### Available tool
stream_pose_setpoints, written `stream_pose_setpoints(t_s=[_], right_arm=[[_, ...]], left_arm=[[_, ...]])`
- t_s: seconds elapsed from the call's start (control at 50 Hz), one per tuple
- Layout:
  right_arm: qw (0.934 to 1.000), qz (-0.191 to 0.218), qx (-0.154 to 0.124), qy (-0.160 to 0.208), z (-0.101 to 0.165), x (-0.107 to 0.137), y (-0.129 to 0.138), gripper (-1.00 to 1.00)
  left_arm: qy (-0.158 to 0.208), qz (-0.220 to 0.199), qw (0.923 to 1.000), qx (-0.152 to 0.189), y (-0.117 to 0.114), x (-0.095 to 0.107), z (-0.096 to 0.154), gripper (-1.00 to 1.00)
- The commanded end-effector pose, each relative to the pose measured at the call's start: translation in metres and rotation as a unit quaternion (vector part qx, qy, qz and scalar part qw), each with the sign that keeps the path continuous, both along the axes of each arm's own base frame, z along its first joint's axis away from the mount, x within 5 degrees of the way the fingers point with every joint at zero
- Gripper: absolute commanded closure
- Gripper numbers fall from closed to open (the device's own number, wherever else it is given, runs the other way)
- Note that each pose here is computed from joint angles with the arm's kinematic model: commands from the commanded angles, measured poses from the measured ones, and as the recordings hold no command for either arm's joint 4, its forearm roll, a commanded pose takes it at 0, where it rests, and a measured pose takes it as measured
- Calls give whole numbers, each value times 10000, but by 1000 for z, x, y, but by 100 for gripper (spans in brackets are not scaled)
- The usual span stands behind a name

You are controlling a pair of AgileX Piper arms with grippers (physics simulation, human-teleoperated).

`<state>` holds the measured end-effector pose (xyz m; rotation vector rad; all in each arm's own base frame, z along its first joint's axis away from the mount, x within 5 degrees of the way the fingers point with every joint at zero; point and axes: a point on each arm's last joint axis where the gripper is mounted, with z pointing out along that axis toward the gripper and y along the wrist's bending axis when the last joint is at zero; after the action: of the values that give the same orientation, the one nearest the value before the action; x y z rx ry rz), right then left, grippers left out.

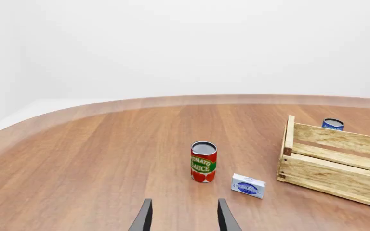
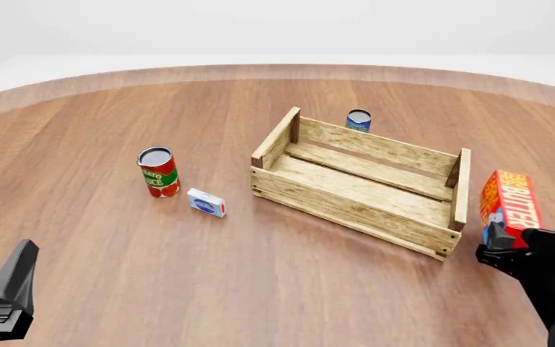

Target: Pick up the butter and put it in the tray.

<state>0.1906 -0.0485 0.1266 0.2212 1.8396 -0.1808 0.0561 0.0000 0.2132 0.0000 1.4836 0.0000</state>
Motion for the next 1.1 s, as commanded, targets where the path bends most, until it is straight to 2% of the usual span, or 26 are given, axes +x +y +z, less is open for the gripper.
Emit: stream_pose_setpoints(t_s=[0.02,0.92,1.02,1.1], right_arm=[[9998,3,28,-207,8,-6,2,100],[9983,229,-156,-510,47,-33,16,100],[9979,270,-130,-575,54,-36,18,100],[9971,373,-221,-632,68,-39,21,100]], left_arm=[[0,0,10000,0,0,0,0,-100],[0,0,10000,0,0,0,0,-100],[0,0,10000,0,0,0,0,-100],[0,0,10000,0,0,0,0,-100]])
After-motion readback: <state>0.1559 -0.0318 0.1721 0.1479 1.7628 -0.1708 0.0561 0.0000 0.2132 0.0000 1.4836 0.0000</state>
